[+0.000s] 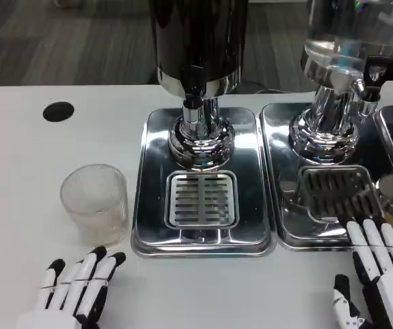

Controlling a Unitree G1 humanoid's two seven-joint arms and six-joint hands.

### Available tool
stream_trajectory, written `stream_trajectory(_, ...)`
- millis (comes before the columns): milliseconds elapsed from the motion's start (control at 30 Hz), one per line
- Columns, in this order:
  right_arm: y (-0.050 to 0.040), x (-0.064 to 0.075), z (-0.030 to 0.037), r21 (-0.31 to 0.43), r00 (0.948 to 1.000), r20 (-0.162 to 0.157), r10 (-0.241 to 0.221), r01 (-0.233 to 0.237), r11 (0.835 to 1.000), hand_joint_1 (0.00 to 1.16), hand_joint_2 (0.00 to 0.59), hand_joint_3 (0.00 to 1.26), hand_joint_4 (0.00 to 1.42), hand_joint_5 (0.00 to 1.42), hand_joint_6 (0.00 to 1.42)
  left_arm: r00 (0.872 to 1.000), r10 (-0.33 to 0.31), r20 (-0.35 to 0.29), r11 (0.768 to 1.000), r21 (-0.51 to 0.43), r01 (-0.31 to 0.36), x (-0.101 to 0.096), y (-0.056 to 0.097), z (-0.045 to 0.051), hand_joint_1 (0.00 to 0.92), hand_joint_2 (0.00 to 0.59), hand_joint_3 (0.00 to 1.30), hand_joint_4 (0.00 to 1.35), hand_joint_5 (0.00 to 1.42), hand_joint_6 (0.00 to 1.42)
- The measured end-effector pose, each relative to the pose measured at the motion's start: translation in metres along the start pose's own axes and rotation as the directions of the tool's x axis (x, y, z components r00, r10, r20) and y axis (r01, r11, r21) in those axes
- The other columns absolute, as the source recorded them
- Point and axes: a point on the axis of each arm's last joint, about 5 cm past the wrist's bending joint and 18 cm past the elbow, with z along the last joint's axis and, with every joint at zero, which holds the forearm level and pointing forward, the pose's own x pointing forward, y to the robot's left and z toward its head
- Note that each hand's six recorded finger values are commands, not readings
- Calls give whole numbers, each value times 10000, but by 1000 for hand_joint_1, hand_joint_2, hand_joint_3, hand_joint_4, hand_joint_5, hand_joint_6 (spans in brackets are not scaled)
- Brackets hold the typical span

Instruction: Grasp the cup under the faucet to collect the drink, then remove the cup.

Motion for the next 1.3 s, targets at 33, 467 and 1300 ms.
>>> stream_trajectory(33, 0, 0, 0, -3, 10000, -3, 0, 0, 10000, 123, 546, 24, 0, 0, 0, 10000, 9, 9, 10000, -10, -9, 0, 0, 1, 0, 110, 197, 0, 154, 50)
stream_trajectory(467, -70, 5, 32, -552, 10000, 93, -16, 21, 9985, 68, 527, 54, 0, 0, 0, 9990, 425, 167, 9979, -492, -416, -4, -23, -22, 0, 110, 217, 0, 153, 45)
stream_trajectory(1300, -81, -54, 31, -561, 9998, -129, 168, -175, 9983, 48, 527, 70, 0, 0, 0, 9685, 2490, 28, 9681, 295, -2490, 346, 373, 60, 0, 42, 244, 0, 131, 46)
